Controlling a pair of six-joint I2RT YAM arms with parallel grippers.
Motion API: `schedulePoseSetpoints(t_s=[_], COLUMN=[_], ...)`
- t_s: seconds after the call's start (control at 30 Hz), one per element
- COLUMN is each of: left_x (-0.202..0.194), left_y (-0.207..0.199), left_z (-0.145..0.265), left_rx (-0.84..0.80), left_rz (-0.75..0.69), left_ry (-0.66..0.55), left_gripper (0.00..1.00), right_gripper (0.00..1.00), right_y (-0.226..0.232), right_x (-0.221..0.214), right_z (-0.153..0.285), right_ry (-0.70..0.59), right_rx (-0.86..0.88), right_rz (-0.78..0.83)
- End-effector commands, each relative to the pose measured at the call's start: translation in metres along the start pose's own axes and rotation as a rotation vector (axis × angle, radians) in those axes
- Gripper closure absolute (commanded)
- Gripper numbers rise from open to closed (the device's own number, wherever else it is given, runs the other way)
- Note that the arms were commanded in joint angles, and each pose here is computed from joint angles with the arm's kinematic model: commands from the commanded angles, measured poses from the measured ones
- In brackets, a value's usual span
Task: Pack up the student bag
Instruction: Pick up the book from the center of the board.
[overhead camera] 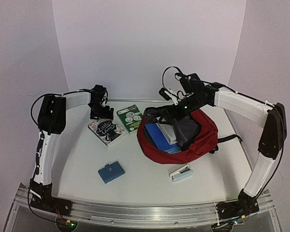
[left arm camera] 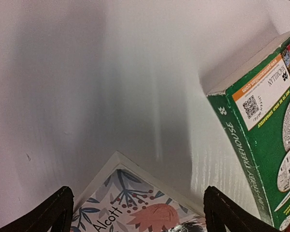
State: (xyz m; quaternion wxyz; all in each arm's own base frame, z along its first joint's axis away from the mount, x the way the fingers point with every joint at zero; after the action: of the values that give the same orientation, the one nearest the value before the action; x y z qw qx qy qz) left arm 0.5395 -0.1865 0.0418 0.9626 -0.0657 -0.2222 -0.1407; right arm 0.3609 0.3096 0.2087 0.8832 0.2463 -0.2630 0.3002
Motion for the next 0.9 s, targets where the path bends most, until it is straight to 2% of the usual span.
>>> schedulePoseSetpoints(t_s=[0.0, 0.27, 0.5, 0.73, 0.87], left_x=[-0.037, -0.103, -0.146, -0.170, -0.183], left_y=[-0.005, -0.032, -0.029, -0.029, -0.034], left_z=[0.022, 0.058, 0.090, 0.098, 0.101], left_rx=[0.009, -0.049, -0.052, -0.062, -0.097], left_rz=[0.055, 0.245, 0.441, 0.515, 0.541], left_ry=[0.065, 0.079, 0.002, 0.002, 0.001], left_gripper=[0.11, 0.17, 0.11, 0.11, 0.08], right_gripper=[0.14, 0.16, 0.19, 0.24, 0.24], right_y=[0.017, 0.064, 0.108, 0.136, 0.144], right_x=[0.001, -0.012, -0.031, -0.068, -0.076], right_z=[-0.019, -0.068, -0.113, -0.164, -0.179], right_ry=[0.008, 0.074, 0.162, 0.266, 0.295], right_rx=[0.052, 0.155, 0.261, 0.273, 0.290], right_rz=[0.005, 0.019, -0.015, -0.037, -0.066])
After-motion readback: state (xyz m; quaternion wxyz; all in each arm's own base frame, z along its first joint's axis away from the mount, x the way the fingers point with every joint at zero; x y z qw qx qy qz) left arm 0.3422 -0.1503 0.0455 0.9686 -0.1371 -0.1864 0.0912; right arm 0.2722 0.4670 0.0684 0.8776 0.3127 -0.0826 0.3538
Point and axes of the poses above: each gripper's point midway between its finger pads, its own z axis back along the fingers, its own y axis along the line the jaws close on, x = y × z, the point moved 1 cm from there along z, back along the fingers, and after that the axes turned 12 degrees about -z, right-handed, at the moved point
